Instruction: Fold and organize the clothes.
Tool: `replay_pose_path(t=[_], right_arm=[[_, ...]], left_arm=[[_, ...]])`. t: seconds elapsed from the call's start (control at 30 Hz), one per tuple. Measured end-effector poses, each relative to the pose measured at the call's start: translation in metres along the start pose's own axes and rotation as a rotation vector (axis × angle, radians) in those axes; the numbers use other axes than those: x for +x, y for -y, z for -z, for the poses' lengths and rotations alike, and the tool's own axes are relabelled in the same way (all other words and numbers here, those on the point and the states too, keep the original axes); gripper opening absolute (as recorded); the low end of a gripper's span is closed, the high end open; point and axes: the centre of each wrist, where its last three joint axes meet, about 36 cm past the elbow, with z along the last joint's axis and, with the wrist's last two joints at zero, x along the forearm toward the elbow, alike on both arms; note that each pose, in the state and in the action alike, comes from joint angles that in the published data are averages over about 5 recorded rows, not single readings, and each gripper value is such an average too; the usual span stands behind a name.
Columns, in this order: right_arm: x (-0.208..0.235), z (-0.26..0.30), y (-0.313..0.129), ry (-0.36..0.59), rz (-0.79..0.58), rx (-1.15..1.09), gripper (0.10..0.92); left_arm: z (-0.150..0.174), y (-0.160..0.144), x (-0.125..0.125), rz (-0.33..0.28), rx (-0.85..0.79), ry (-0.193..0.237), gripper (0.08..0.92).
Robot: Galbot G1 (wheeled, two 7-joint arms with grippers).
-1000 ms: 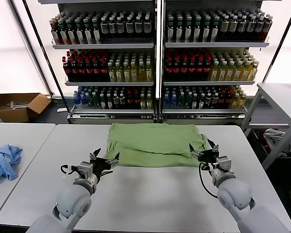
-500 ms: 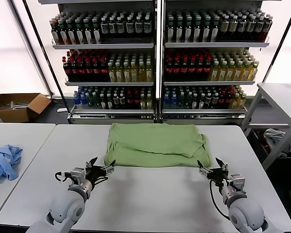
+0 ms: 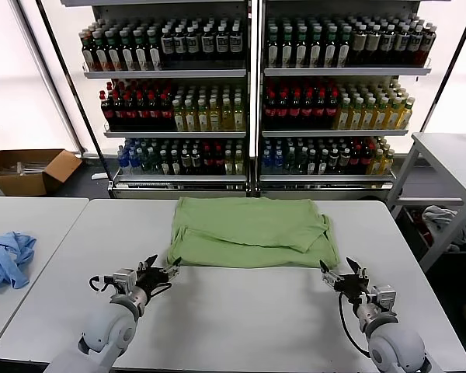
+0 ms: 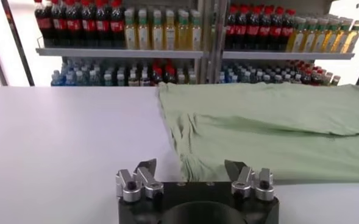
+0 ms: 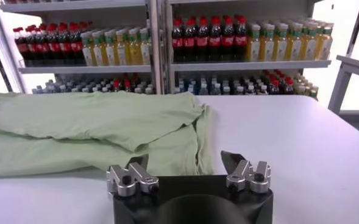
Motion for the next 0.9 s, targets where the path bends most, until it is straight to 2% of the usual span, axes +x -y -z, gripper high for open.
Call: replay_pose_path(t=[0.3,0.57,0.7,0.9], right_arm=[[-0.014,-0.005,-0.002,-0.005,0.005,0.000,0.629],[-0.025,-0.011,0.002,-0.016,0.002,0.007,0.590],[-0.029,-0.016,0.003,-0.020,0.001,0.013,0.545],[-0.032,-0.018,0.004,-0.016,0.005,0.025,0.383]], left_arm=[[-0.003,-0.002,-0.010,0.003,0.010,-0.010,0.695],[-0.006,-0.004,-0.015,0.002,0.015,-0.017,0.664],[-0.008,-0.003,-0.017,-0.002,0.016,-0.018,0.604],[-0.012,-0.001,-0.018,-0.013,0.007,-0.019,0.462]])
